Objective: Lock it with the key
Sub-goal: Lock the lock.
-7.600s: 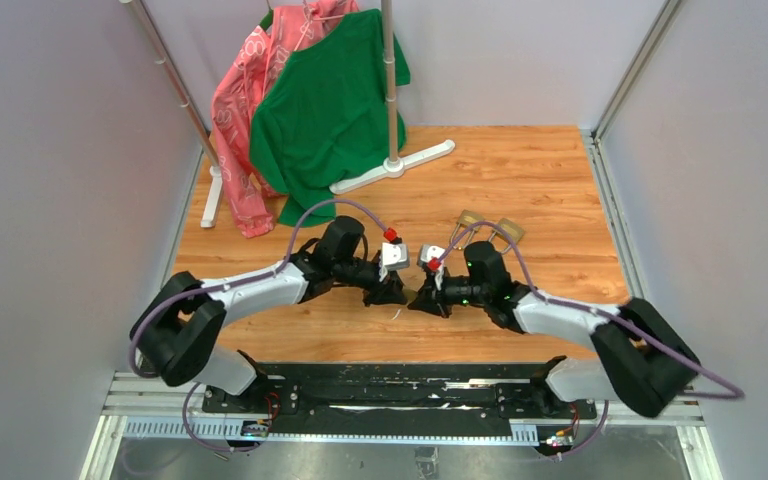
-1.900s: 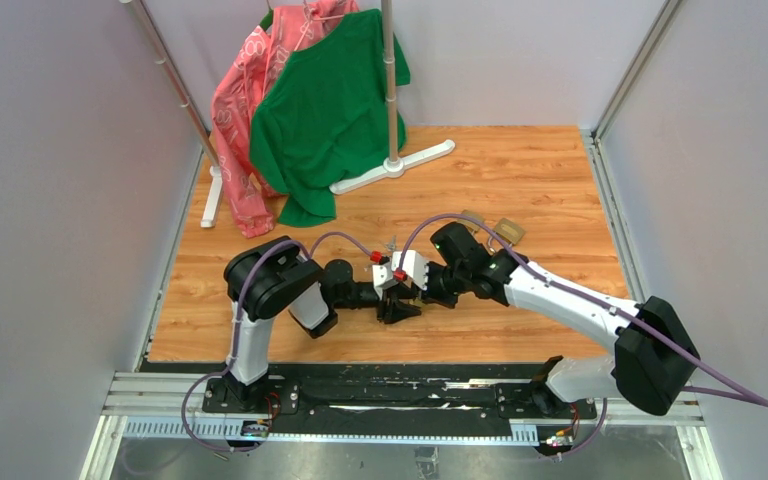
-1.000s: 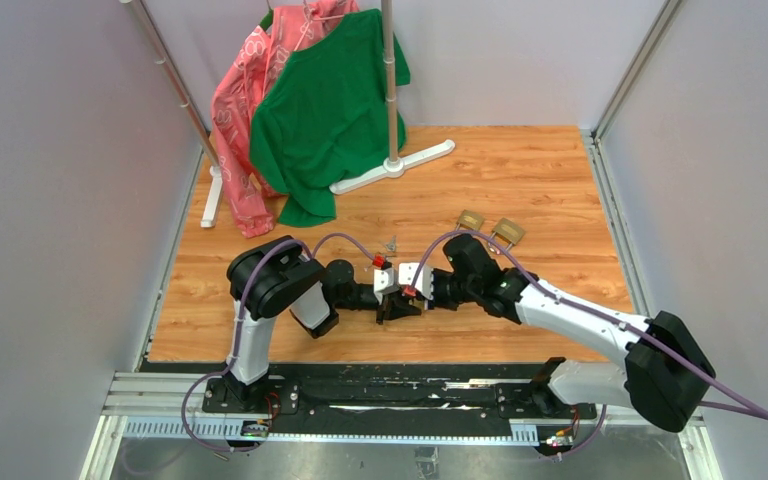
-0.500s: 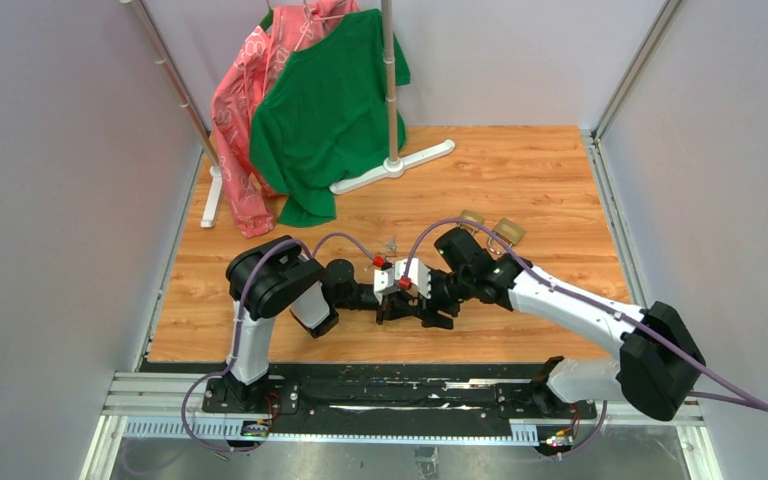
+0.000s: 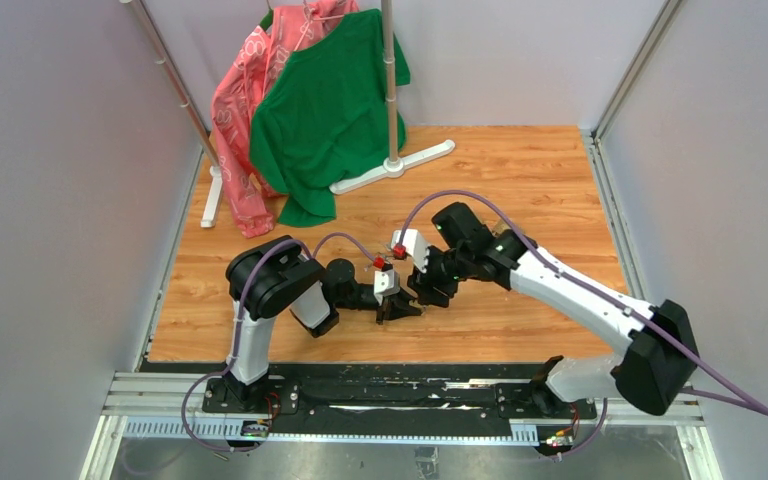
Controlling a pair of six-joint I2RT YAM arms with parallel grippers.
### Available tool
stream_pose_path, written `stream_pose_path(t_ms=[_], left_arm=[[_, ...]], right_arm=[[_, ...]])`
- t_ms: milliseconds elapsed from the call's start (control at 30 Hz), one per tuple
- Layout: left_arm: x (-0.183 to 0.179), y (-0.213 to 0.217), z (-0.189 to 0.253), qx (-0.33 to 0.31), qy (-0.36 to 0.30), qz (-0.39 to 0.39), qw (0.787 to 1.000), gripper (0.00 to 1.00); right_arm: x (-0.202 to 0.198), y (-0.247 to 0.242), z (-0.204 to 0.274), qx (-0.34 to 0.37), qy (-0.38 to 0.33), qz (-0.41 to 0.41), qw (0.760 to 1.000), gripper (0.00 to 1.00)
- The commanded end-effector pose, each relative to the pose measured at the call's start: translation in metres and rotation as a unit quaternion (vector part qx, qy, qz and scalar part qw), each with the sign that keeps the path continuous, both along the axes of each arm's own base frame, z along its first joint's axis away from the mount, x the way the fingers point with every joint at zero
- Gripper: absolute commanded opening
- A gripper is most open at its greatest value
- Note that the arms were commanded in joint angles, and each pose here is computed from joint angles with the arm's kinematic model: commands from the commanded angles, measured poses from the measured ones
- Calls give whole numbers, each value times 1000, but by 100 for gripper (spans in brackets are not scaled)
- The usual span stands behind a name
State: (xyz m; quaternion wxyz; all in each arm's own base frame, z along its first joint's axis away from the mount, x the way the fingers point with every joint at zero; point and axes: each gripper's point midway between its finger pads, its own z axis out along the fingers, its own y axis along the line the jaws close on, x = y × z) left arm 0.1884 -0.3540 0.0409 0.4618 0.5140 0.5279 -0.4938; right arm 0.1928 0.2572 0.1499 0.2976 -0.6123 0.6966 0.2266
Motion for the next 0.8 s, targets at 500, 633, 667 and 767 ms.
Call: stream_pose_path(t_ms=[500,633,667,767], left_arm=[[-4,0,-6,12,-3,-6,1000,0],[-4,0,-6,11,-3,-5,1000,0],[-4,0,-5,11,-4,-5,1000,0],[-4,0,-5,9,-3,-6,1000,0]], right_arm=[[-12,-7,-35,-73,153,-112,979,35],[0,-14,-33,-81,118,-131,981,3],[1,-17,-33,-85,110,-131,982,2],[-4,-21,-38,-90,106,-108,984,0]])
